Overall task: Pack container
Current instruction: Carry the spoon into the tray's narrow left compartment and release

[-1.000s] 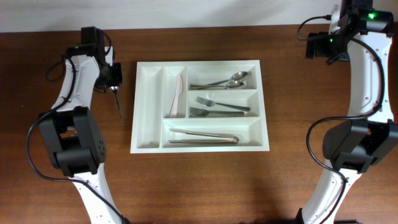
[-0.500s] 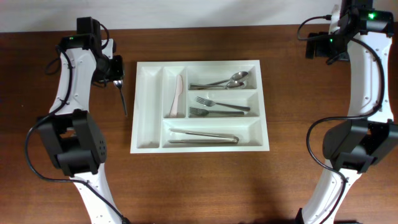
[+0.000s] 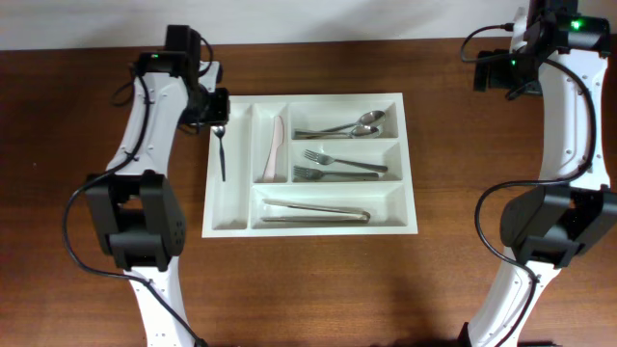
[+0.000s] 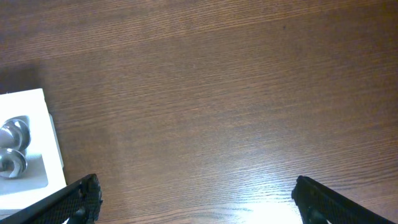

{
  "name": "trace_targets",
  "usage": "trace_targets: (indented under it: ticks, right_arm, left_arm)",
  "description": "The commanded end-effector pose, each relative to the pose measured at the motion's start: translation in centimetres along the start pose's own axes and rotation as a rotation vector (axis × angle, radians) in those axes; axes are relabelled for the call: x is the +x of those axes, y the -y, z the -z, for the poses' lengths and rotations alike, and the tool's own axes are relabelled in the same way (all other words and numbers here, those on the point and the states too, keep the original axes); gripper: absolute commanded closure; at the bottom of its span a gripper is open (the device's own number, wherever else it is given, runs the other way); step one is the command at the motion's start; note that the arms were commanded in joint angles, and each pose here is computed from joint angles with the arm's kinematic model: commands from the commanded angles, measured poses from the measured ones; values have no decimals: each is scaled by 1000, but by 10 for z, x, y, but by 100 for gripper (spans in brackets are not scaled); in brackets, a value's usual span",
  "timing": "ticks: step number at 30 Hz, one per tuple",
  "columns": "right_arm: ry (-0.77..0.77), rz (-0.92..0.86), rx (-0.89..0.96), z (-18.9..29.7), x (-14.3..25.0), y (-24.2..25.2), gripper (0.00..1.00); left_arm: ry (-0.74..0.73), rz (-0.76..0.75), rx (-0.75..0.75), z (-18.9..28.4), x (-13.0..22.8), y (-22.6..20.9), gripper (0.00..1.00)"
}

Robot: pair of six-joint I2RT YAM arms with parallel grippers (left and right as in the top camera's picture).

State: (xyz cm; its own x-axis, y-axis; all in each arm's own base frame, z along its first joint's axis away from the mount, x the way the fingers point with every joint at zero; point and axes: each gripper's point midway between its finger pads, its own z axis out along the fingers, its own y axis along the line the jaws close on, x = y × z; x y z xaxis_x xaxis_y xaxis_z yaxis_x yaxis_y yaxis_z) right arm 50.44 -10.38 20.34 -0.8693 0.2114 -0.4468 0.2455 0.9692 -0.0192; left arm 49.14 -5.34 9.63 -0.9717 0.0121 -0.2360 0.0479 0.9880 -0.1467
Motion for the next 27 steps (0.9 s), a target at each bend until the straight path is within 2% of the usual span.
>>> trace_targets:
  ticks: [1,4,7,12,19,27]
  right_arm:
    - [-3,-8,10,-2,1,0,1]
    - [-3,-8,10,-2,1,0,1]
    - [-3,-8,10,-2,1,0,1]
    - [-3,-8,10,-2,1,0,1]
    - [-3,-8,10,-2,1,0,1]
    - [-3,-8,10,-2,1,0,1]
  left_arm:
    - [-9,-21,-48,-8,0,5,93]
    - [-34,-66,-59,-17,4,11,91]
    - [-54,-80,-65,-25,8,15,64]
    - [-43,-79,-66,-27,5,14,48]
    - [-58,-41,-127,-14,7,-12,47]
    - [-82,76,-239,51,19,-77,46]
